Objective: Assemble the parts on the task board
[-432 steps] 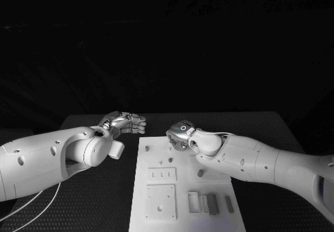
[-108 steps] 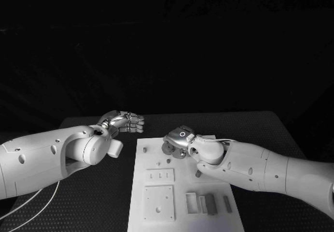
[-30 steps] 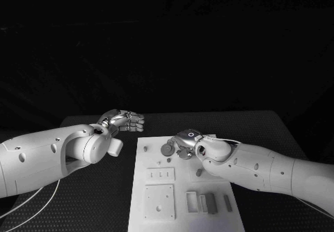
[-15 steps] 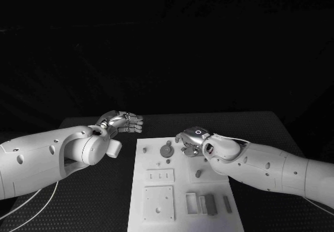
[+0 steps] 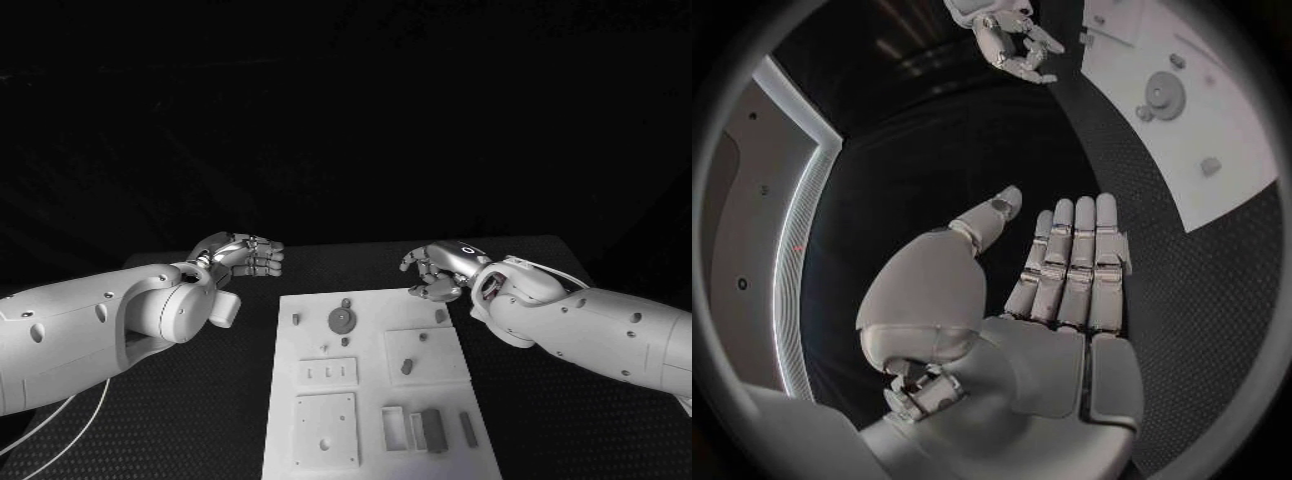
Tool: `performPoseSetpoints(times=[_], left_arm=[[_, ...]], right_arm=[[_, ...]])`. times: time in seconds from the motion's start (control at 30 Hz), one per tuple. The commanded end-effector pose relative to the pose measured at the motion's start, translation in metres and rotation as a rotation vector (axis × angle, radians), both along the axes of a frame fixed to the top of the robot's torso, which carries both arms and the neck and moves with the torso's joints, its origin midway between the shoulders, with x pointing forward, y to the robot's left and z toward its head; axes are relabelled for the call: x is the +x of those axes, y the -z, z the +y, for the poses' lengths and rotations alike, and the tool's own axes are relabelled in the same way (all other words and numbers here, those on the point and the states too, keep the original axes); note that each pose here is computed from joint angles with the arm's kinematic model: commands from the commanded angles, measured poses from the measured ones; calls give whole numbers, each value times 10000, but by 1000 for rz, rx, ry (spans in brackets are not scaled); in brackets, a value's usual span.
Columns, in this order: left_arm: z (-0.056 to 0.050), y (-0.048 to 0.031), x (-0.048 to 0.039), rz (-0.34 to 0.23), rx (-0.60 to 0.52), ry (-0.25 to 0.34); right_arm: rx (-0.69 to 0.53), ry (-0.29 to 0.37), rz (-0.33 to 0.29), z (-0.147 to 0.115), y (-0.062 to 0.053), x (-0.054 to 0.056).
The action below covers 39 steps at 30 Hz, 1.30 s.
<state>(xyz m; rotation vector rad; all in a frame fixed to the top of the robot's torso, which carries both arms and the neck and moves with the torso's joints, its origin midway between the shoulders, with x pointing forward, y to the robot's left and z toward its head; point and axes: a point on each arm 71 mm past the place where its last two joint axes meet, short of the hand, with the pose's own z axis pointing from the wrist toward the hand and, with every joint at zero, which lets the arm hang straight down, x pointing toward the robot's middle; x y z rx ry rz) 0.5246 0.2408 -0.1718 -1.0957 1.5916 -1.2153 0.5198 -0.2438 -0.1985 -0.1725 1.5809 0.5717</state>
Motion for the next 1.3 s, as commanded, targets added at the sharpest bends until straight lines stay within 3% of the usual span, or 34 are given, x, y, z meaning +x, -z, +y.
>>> performPoseSetpoints(times=[0.03,0.2,0.4,0.5,0.87,1.3], left_arm=[[-84,-23,-12,-28,-8,90],[-92,-15,-16,-29,-3,108],[-80,-14,-17,-29,-2,104],[-92,-13,-18,-28,-3,108],[-119,9,-23,-21,-4,118],[-102,14,-22,-18,1,111]], right_arm=[[83,-54,108,-145,42,-5],[61,-12,142,-437,78,-30],[45,17,173,-609,212,-67],[31,34,160,-607,293,-65],[16,49,205,-636,531,-52],[15,34,236,-586,640,-83]])
